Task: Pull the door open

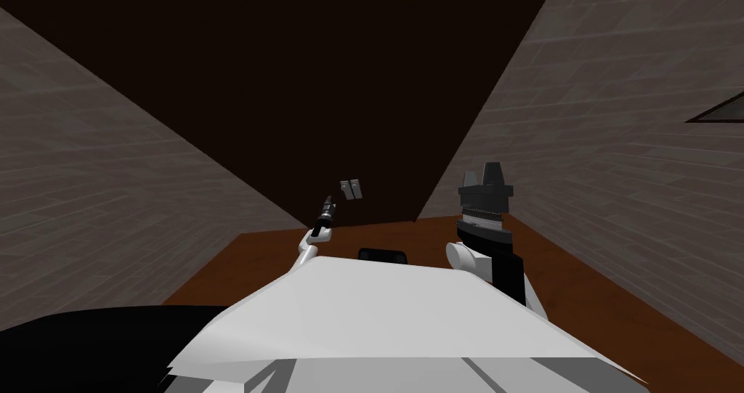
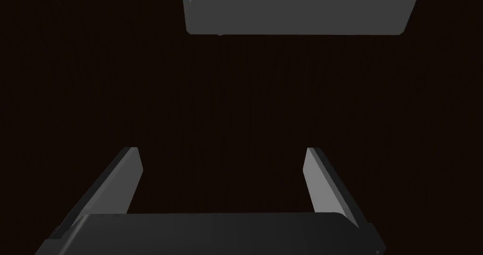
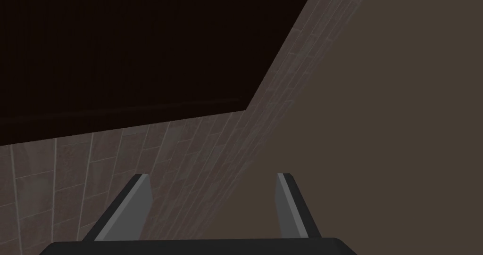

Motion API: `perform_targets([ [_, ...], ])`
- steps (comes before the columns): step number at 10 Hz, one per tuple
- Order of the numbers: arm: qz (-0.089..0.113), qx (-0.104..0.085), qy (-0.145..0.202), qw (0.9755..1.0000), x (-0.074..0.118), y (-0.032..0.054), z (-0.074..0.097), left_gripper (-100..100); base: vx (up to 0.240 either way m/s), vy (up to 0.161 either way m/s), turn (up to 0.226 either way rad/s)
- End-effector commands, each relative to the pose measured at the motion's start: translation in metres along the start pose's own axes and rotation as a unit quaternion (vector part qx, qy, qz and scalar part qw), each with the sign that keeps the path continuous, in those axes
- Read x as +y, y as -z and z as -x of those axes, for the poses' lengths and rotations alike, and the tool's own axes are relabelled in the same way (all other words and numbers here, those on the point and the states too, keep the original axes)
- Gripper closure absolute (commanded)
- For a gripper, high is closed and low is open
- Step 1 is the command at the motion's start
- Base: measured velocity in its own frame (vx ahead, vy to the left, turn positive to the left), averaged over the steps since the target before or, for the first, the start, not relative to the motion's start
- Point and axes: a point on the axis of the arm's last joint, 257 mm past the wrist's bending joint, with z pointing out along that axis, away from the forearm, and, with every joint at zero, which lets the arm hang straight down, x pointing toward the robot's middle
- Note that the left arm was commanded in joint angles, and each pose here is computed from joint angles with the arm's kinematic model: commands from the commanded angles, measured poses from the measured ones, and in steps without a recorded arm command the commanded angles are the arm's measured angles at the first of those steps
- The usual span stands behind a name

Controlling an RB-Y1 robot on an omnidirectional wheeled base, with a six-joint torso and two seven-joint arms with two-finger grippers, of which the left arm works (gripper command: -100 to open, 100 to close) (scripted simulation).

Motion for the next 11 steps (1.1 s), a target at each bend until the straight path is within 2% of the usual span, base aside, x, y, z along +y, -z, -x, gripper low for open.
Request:
perform_targets([
  [1,-0.009,0.017,0.007,0.9998,-0.009,-0.0033,-0.021,-100,-0.129,-0.144,-0.114],
  [2,-0.006,0.010,0.004,0.9999,-0.005,-0.0019,-0.011,-100,-0.051,-0.068,-0.017],
  [3,0.004,-0.007,-0.003,1.0000,0.002,0.0039,0.012,-100,-0.051,0.016,0.192],
  [6,0.019,-0.040,-0.017,0.9989,0.012,0.0150,0.055,-100,-0.005,0.087,0.143],
  [7,0.022,-0.048,-0.020,0.9984,0.014,0.0164,0.064,-100,0.119,0.089,0.068],
  [9,0.018,-0.044,-0.018,0.9987,0.011,0.0122,0.058,-100,0.201,0.038,-0.022],
  [11,0.008,-0.031,-0.011,0.9994,0.005,0.0036,0.038,-100,0.207,-0.029,-0.123],
])
